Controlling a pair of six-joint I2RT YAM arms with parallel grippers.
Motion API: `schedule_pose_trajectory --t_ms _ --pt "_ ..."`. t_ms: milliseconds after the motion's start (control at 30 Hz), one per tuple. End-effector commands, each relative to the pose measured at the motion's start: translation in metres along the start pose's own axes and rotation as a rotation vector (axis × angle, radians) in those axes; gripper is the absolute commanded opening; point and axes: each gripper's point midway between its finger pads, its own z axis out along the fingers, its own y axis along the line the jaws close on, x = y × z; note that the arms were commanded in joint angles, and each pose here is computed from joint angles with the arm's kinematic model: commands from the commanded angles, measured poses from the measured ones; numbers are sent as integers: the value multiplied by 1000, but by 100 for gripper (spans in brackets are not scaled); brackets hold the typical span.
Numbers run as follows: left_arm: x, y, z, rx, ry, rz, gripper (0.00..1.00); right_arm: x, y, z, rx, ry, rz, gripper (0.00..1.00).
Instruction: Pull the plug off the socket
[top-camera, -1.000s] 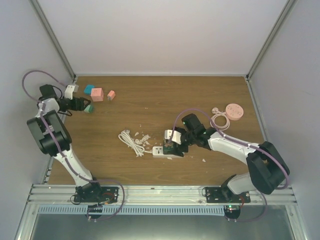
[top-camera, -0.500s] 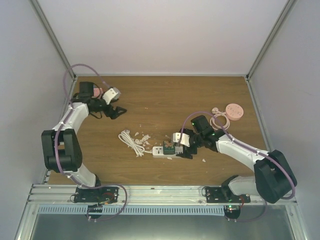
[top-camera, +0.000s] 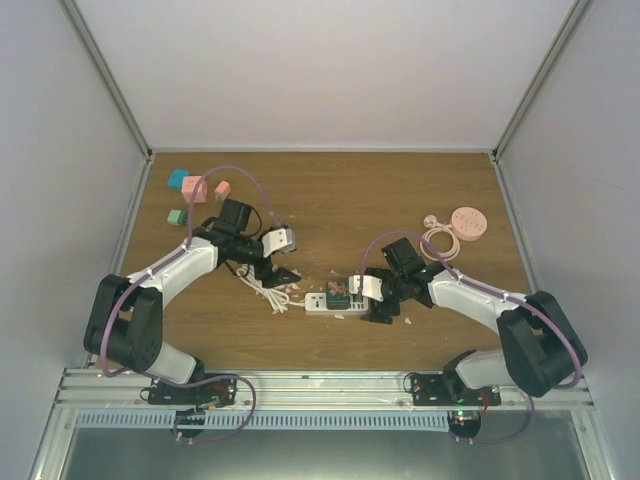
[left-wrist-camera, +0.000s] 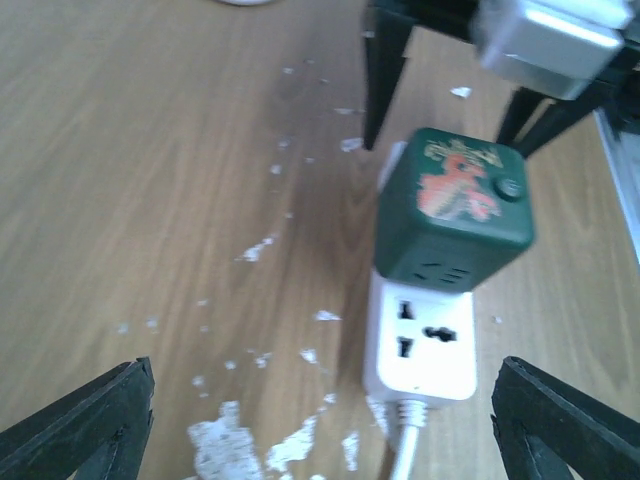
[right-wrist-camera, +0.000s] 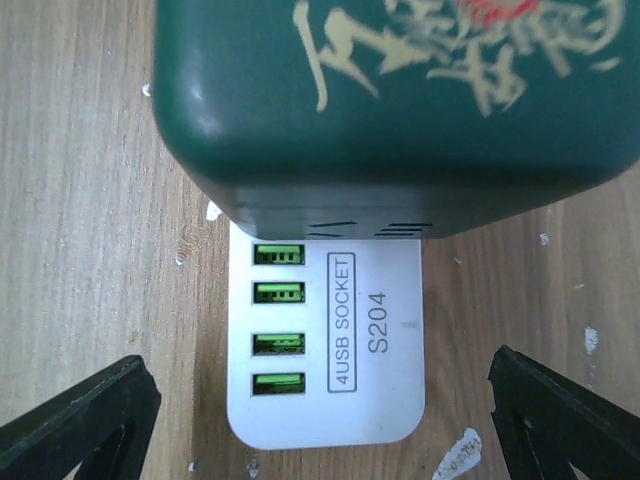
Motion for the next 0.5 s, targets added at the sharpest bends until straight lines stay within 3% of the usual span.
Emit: schedule_pose_trajectory --t_ms 0,467 --pt "-7 -20 12 13 -34 138 91 8 -5 11 -1 18 10 89" --pt "-2 -70 59 88 -24 244 91 3 -6 18 -19 -15 37 65"
